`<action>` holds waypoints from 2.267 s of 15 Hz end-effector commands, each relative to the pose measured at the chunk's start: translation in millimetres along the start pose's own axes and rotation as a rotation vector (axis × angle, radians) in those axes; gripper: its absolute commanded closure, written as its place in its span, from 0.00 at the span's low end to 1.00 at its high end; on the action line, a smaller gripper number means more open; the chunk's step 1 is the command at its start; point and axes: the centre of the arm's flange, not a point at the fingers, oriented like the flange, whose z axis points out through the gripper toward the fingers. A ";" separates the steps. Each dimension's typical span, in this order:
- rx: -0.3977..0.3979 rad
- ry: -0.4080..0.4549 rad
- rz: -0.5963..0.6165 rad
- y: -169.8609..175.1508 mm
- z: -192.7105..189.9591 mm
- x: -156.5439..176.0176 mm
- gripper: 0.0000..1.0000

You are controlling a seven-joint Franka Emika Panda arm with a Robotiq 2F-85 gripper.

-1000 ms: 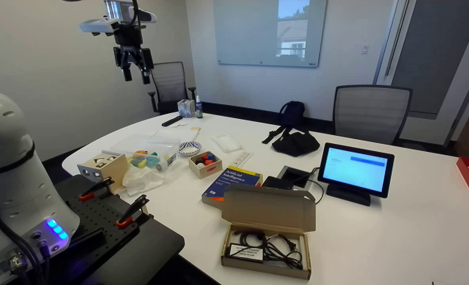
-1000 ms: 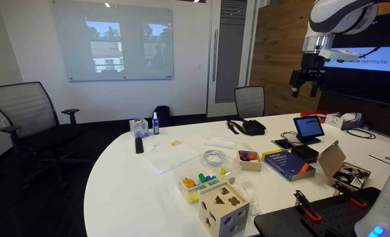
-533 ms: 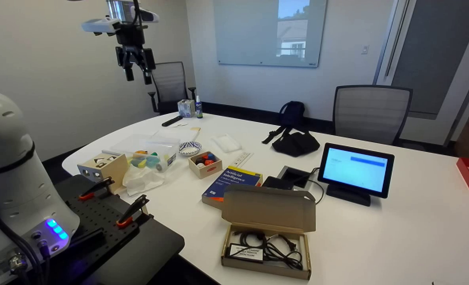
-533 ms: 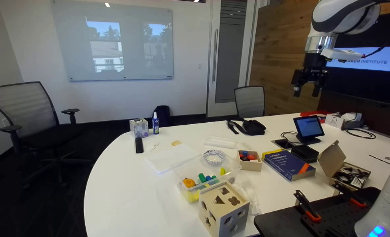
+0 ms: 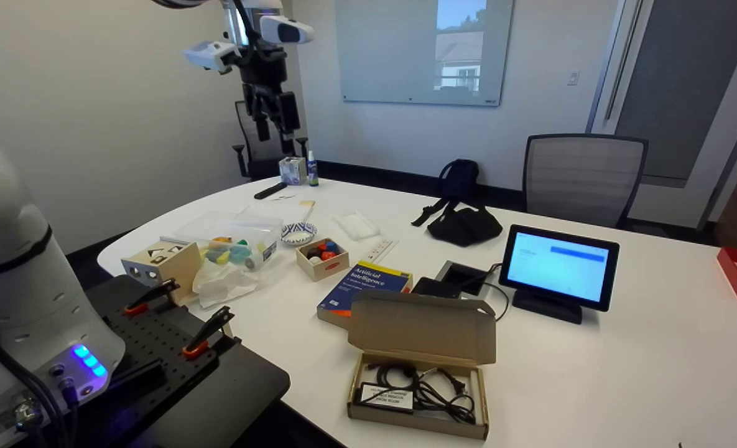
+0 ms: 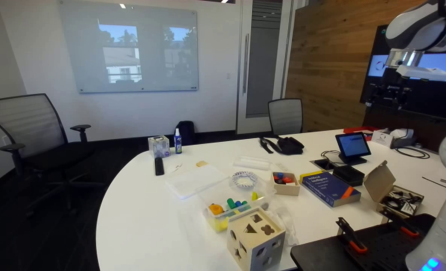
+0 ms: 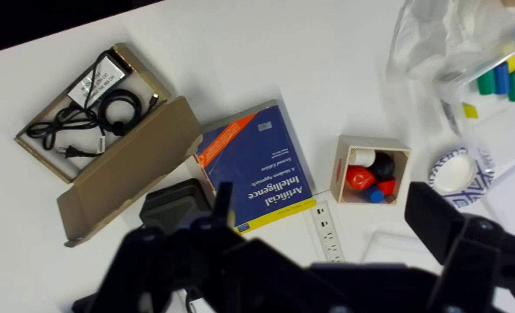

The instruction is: Close the cardboard box

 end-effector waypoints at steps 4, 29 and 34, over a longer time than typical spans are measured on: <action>-0.048 0.026 0.172 53.8 89.6 67.9 0.00; -0.462 -0.231 0.534 127.3 362.1 169.3 0.00; -0.568 -0.350 0.565 149.6 360.5 155.6 0.00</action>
